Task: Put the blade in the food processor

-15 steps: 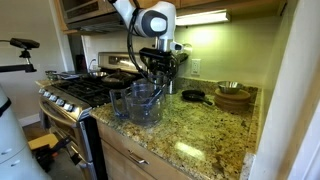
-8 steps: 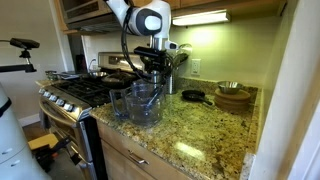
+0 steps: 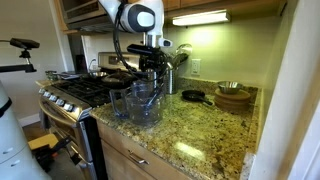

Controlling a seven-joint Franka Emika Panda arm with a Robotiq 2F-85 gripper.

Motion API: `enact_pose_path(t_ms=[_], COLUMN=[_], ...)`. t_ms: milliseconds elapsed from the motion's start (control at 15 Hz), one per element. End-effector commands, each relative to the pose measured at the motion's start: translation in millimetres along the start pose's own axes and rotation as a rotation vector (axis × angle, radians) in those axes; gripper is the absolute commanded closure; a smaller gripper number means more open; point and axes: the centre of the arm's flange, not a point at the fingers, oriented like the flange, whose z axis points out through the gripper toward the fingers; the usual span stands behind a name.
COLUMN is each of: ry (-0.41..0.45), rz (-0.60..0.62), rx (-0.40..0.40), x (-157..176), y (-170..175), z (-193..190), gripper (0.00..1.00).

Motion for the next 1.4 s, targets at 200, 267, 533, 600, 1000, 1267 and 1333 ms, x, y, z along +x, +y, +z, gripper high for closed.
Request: enact_pose_path(t_ms=[200, 267, 533, 600, 1000, 1267, 1333], ry=[-0.008, -0.013, -0.022, -0.021, -0.034, -0.024, -0.019], rz=[0.192, 0.212, 0.293, 0.313, 0.378, 0.392, 0.394], rx=[-0.035, -0.027, -0.035, -0.048, -0.065, -0.092, -0.095], x=[-8, -8, -10, -10, -11, -9, -9], y=[-2, -2, -1, 0, 5, 11, 12], z=[2, 4, 14, 18, 32, 42, 44], gripper=[0.0, 0.0, 0.0, 0.0, 0.0, 0.0, 0.0])
